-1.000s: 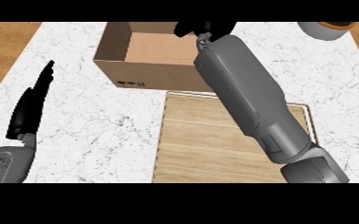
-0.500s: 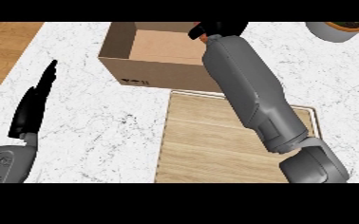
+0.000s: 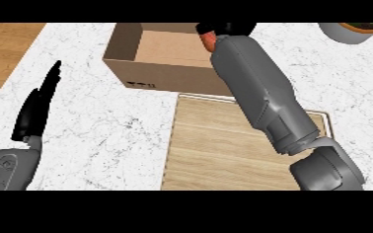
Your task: Pick the sweet potato from the tray and place it in the cardboard box
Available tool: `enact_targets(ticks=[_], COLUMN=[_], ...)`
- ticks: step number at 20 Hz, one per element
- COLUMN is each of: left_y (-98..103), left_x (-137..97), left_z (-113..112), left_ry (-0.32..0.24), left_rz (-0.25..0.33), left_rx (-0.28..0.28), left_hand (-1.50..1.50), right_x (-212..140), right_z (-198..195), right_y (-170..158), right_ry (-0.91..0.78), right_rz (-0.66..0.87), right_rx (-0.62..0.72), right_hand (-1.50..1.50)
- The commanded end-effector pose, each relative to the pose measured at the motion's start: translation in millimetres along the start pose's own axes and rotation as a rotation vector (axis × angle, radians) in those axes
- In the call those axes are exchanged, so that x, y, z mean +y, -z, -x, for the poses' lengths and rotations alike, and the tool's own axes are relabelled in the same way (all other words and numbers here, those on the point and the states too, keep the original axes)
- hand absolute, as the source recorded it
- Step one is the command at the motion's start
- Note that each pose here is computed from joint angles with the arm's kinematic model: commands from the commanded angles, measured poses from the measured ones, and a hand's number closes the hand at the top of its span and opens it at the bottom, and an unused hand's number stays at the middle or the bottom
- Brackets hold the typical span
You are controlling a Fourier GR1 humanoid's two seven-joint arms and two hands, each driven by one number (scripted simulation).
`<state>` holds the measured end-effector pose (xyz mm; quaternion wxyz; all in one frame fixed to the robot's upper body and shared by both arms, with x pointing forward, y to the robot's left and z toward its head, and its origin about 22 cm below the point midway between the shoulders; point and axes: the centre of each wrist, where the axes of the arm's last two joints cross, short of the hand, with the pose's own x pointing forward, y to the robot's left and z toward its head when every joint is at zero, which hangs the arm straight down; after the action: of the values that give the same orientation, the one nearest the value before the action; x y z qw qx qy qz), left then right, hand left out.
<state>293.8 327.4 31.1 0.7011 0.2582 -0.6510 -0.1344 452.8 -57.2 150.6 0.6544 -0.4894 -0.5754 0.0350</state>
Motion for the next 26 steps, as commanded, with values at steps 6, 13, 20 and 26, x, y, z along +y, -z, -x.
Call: enact_targets(ticks=[6, 13, 20, 26], left_y=[-6, -5, -28, -41], left_x=[2, 11, 43, 30], left_z=[11, 26, 35, 52], left_ry=[0.015, 0.005, 0.008, 0.003], left_rz=[-0.03, -0.062, -0.091, -0.12], left_rx=[0.037, 0.076, 0.132, 0.164], left_hand=[0.0, 0.0, 0.0, 0.0], right_x=[-7, 1, 3, -18], right_z=[-15, 18, 61, 103], right_y=[1, -5, -24, -50], right_ry=[0.288, 0.384, 0.367, 0.336], right_rz=[0.224, 0.242, 0.204, 0.154], right_rx=[-0.034, -0.051, 0.004, -0.008], right_hand=[-1.5, -1.5, -1.5, -1.5])
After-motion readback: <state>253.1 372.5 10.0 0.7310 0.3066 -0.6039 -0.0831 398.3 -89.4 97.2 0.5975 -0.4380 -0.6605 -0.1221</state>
